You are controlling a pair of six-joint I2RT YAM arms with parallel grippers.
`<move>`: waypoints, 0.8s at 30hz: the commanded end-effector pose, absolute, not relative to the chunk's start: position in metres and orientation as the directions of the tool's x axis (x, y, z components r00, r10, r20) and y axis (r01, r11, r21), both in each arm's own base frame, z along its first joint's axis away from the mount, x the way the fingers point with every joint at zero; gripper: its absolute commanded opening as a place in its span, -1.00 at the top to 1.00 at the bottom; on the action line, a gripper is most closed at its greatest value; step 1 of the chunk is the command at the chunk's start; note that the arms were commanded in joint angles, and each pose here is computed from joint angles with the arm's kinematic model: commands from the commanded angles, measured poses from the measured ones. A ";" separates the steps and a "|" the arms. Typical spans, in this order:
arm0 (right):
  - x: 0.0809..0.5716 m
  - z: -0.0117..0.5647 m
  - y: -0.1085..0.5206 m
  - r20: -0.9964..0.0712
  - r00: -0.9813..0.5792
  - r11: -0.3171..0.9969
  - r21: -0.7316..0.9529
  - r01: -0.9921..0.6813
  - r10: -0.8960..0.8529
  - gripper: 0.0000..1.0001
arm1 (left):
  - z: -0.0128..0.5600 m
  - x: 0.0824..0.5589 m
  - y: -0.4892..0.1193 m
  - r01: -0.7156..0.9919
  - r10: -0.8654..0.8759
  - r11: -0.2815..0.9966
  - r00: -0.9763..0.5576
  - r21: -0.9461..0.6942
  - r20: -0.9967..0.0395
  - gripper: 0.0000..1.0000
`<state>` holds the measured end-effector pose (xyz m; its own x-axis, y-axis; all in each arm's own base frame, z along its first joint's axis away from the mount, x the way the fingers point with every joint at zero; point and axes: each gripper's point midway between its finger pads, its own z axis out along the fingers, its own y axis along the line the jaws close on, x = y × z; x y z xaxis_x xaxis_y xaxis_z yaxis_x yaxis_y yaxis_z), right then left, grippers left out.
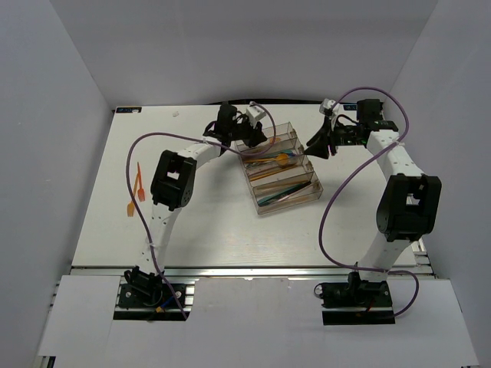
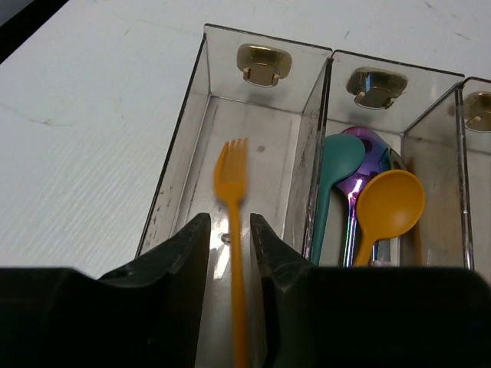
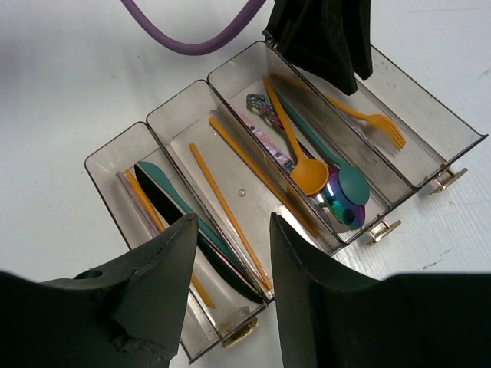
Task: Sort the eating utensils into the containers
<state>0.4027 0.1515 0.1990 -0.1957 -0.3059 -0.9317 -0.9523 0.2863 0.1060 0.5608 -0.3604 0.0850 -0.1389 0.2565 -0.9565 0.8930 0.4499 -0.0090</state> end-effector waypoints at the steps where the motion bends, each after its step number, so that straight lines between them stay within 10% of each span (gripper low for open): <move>1: 0.399 0.222 0.154 -0.950 -0.137 0.268 0.060 -0.962 -0.282 0.03 | 0.179 0.563 -0.361 0.876 0.188 0.477 -0.018 0.075 -0.982 0.21; 8: 0.393 0.225 0.154 -0.949 -0.138 0.271 0.059 -0.961 -0.283 0.02 | 0.256 0.572 -0.347 0.815 0.117 0.576 -0.012 0.058 -0.993 -0.02; 13: 0.390 0.218 0.150 -0.939 -0.160 0.291 0.067 -0.954 -0.306 0.02 | 0.248 0.540 -0.270 0.633 -0.035 0.714 -0.395 -0.300 -0.918 -0.26; 19: 0.384 0.208 0.148 -0.927 -0.184 0.308 0.080 -0.948 -0.326 0.02 | 0.181 0.456 -0.088 0.142 -0.246 0.902 -0.607 -0.407 -0.756 -0.50; 24: 0.382 0.203 0.152 -0.927 -0.196 0.302 0.096 -0.948 -0.321 0.02 | 0.135 0.389 0.011 -0.215 -0.381 0.922 -0.647 -0.321 -0.661 -0.30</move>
<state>0.3865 0.1476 0.1896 -0.2255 -0.3318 -0.9160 -0.9427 0.3115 0.1192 0.4303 -0.0128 0.1669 -0.5786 -0.3207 -0.7499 -0.0319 0.9277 -0.3721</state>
